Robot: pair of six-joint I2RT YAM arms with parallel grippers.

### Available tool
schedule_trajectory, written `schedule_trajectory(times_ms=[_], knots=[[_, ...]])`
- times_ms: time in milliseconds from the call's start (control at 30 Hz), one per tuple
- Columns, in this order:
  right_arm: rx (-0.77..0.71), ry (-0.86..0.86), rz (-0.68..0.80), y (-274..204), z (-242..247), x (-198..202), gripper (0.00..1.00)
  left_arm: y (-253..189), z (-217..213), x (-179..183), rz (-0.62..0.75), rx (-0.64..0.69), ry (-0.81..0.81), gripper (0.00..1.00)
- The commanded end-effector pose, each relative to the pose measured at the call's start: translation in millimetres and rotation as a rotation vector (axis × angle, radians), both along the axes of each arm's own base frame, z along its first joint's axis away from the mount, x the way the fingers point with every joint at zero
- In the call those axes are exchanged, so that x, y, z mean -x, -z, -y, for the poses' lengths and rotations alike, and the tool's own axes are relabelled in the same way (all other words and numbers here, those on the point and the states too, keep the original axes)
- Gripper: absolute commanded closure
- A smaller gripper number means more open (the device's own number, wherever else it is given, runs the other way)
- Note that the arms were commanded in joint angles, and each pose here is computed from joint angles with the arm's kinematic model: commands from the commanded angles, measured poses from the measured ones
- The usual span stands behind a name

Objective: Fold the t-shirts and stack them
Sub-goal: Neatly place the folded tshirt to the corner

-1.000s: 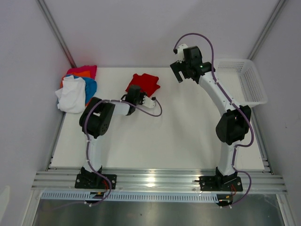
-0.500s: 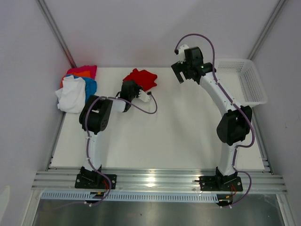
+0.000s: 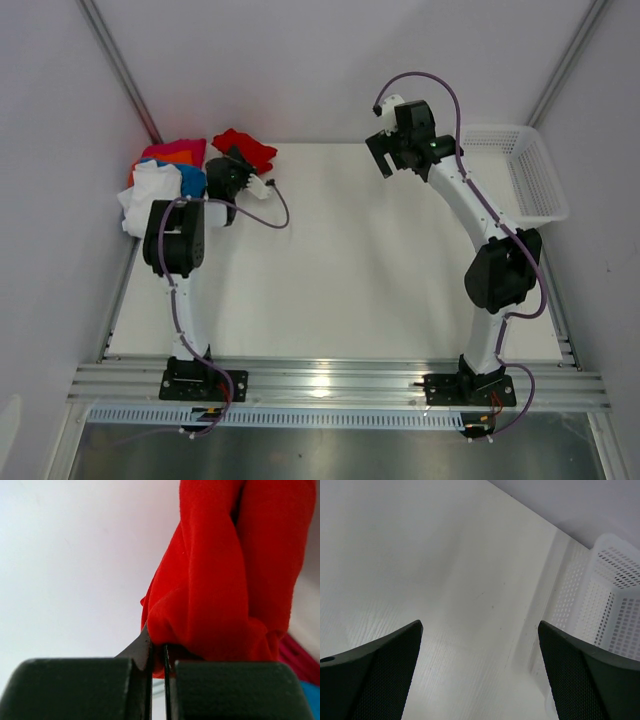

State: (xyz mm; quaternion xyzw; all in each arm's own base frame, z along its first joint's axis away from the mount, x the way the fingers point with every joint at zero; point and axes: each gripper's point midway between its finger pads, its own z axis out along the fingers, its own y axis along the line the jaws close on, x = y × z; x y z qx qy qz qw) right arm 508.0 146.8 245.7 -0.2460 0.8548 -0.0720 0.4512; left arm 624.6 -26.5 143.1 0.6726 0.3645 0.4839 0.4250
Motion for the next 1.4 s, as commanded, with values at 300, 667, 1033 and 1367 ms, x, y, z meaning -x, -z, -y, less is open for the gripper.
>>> schedule_trajectory(times_ms=[300, 667, 1033, 1367], knots=[[-0.049, 0.001, 0.06, -27, -2, 1, 0.01, -43, -112, -4, 0.164, -0.269, -0.029, 1.0], [-0.044, -0.004, 0.049, -23, -4, 0, 0.01, -42, -139, 29, 0.213, -0.539, 0.134, 1.0], [-0.041, -0.017, 0.035, -14, -10, -1, 0.01, -145, -139, 50, 0.502, -0.337, -0.004, 1.0], [-0.022, -0.019, 0.034, -11, -14, 0, 0.01, -151, -204, 67, 0.473, -0.397, -0.127, 1.0]])
